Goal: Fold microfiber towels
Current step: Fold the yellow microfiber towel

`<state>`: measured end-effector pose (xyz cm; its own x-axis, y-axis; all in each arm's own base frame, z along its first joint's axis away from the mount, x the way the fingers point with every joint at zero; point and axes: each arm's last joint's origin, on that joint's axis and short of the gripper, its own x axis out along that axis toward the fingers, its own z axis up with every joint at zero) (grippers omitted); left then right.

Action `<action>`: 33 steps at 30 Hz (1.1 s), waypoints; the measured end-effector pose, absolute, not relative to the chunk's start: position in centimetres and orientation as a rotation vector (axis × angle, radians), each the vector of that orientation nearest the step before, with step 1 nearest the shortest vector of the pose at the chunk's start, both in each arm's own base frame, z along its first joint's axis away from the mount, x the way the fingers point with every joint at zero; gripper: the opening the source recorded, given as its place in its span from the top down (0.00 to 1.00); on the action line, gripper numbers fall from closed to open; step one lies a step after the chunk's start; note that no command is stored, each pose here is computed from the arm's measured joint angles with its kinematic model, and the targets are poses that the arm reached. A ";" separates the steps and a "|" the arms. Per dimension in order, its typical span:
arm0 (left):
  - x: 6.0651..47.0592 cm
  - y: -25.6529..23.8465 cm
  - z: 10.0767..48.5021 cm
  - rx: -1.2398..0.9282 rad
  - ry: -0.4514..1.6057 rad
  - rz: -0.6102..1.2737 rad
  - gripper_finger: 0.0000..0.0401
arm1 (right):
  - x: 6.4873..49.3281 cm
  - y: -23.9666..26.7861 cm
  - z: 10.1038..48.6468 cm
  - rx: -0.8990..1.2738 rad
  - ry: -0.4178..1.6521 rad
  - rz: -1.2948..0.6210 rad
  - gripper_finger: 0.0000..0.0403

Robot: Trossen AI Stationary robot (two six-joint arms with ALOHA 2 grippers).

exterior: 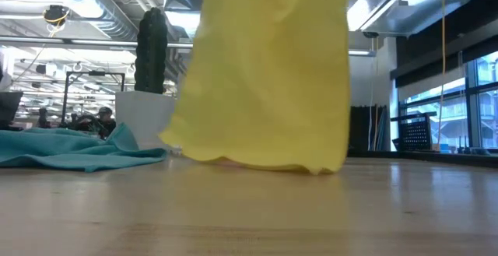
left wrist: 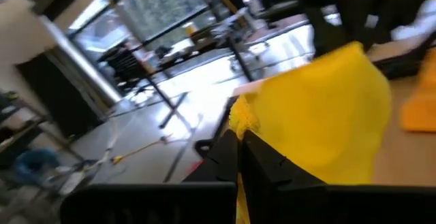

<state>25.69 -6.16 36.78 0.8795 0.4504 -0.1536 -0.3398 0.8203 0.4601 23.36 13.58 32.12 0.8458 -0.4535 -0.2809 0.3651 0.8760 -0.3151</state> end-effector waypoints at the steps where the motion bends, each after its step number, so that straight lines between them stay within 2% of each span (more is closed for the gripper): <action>1: 25.5 -6.8 36.7 0.433 0.263 0.405 1.00 | 23.1 14.0 32.3 -0.244 0.351 -0.406 1.00; 8: 24.2 -10.4 36.7 0.382 0.219 0.351 1.00 | 21.4 16.7 35.5 -0.163 0.301 -0.227 1.00; 14: 23.3 -11.5 37.4 0.374 0.197 0.389 1.00 | 20.2 17.1 37.7 -0.097 0.318 -0.206 1.00; 20: 23.9 -10.0 36.2 0.332 0.286 0.395 1.00 | 20.0 15.1 35.5 -0.033 0.467 -0.330 1.00; 27: 25.0 -6.7 31.8 0.249 0.442 0.406 1.00 | 20.1 12.7 31.5 -0.009 0.623 -0.477 1.00; 33: 25.7 -3.8 28.6 0.208 0.468 0.413 1.00 | 20.8 10.4 29.0 -0.011 0.706 -0.574 1.00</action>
